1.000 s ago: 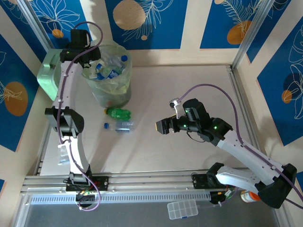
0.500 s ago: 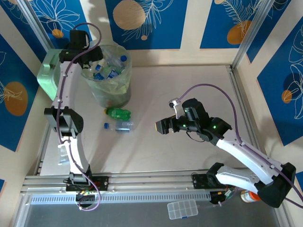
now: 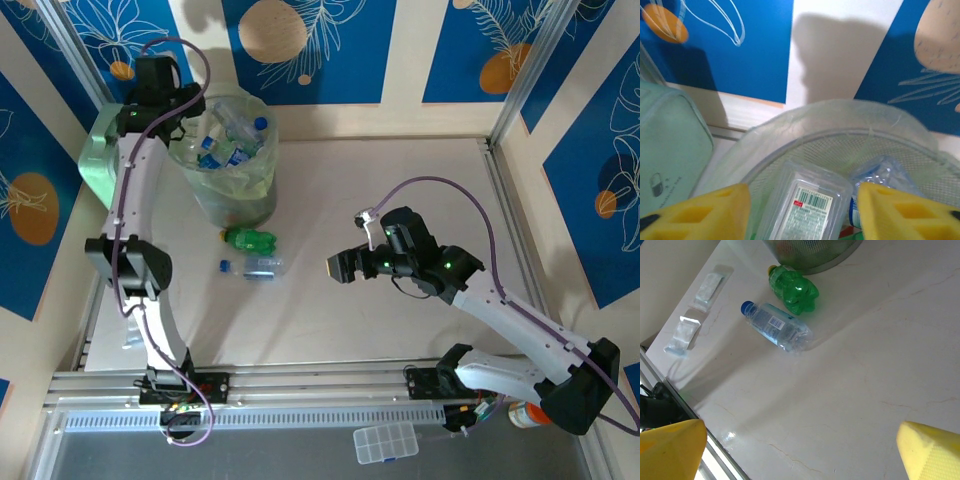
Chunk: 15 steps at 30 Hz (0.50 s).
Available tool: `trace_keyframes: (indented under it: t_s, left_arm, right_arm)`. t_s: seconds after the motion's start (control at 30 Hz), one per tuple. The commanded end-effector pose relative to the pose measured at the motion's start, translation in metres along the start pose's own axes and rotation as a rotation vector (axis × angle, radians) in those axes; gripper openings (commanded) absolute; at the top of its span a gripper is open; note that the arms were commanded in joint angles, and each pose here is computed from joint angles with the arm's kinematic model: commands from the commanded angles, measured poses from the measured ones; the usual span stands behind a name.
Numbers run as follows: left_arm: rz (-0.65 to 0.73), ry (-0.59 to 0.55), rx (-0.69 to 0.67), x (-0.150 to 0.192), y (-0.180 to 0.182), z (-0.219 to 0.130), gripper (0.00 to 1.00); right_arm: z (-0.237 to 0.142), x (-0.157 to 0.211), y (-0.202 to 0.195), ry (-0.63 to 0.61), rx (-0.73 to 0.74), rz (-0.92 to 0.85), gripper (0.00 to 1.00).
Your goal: Put the plastic bottles in the bin
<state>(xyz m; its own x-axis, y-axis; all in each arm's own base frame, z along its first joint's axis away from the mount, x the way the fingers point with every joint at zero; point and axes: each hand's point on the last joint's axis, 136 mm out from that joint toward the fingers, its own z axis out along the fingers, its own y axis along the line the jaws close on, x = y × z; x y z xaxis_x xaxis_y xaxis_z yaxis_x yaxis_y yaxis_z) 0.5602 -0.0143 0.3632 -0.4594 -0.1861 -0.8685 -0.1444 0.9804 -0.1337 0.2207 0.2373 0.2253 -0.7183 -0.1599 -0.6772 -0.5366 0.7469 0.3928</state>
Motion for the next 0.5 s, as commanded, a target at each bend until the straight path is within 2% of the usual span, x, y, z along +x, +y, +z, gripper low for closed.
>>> trace_keyframes:
  t_s: [0.0, 0.1, 0.17, 0.33, 0.47]
  left_arm:
    - [0.017, 0.094, 0.048, 0.031, -0.009, 0.031, 0.49]
    - [0.003, 0.146, 0.085, 0.049, -0.015, 0.041, 0.42]
    - [-0.004, 0.154, 0.094, 0.056, -0.017, 0.042, 0.40]
    - [-0.002, 0.154, 0.096, 0.059, -0.017, 0.038, 0.40]
    - [0.001, 0.110, 0.090, 0.045, -0.015, 0.023, 0.48]
  right_arm:
    - [-0.008, -0.005, 0.004, -0.004, -0.005, -0.012, 0.98]
    - [-0.011, -0.005, 0.001, -0.011, 0.010, -0.014, 0.98]
    - [-0.011, -0.005, -0.001, -0.014, 0.016, -0.011, 0.98]
    - [-0.011, -0.009, 0.002, -0.021, 0.006, -0.008, 0.98]
    - [-0.015, -0.015, 0.006, -0.032, -0.001, -0.014, 0.98]
